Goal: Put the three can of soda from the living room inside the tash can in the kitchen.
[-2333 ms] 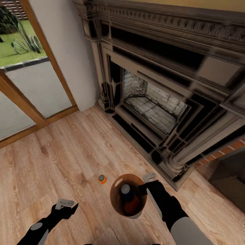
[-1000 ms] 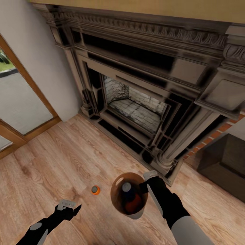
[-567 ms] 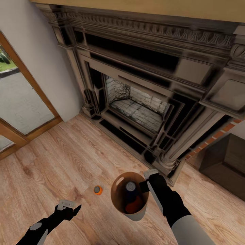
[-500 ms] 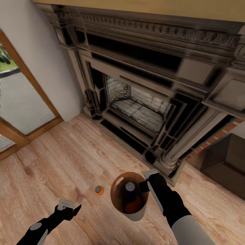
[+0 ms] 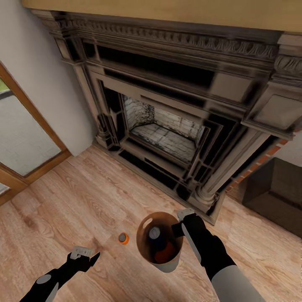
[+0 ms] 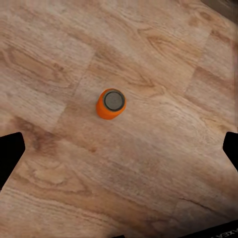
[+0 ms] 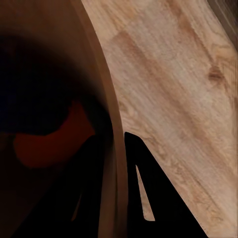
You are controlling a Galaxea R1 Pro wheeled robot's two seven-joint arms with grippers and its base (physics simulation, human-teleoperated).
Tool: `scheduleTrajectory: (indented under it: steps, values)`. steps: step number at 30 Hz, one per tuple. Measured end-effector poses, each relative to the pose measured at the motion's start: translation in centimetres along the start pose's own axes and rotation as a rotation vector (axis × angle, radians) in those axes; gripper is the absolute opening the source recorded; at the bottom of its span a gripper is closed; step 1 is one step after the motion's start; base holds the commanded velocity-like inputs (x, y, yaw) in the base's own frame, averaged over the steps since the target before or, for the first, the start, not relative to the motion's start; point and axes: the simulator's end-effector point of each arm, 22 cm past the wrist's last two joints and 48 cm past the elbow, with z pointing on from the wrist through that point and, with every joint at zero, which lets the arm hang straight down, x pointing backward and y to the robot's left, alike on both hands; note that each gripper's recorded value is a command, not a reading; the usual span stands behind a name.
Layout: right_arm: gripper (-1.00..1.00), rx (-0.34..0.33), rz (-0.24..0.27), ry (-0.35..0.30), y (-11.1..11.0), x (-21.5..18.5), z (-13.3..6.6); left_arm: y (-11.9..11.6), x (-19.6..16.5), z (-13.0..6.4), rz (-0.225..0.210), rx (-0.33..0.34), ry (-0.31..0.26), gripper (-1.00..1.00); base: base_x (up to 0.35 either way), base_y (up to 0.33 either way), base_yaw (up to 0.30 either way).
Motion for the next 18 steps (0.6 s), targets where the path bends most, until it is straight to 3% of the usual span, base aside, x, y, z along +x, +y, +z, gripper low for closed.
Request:
scheduleTrajectory:
  steps: [10, 18]
  values:
    - [-1.00, 0.003, -0.001, -0.010, -0.08, -0.35, -0.47, -0.01, -0.57, -0.15, 0.002, 0.000, -0.011, 1.00, -0.023, 0.002, -0.227]
    - [-1.00, -0.002, 0.003, -0.012, 0.03, -0.39, -0.57, 0.00, -0.73, -0.20, 0.001, 0.000, -0.015, 1.00, -0.305, 0.000, -0.040]
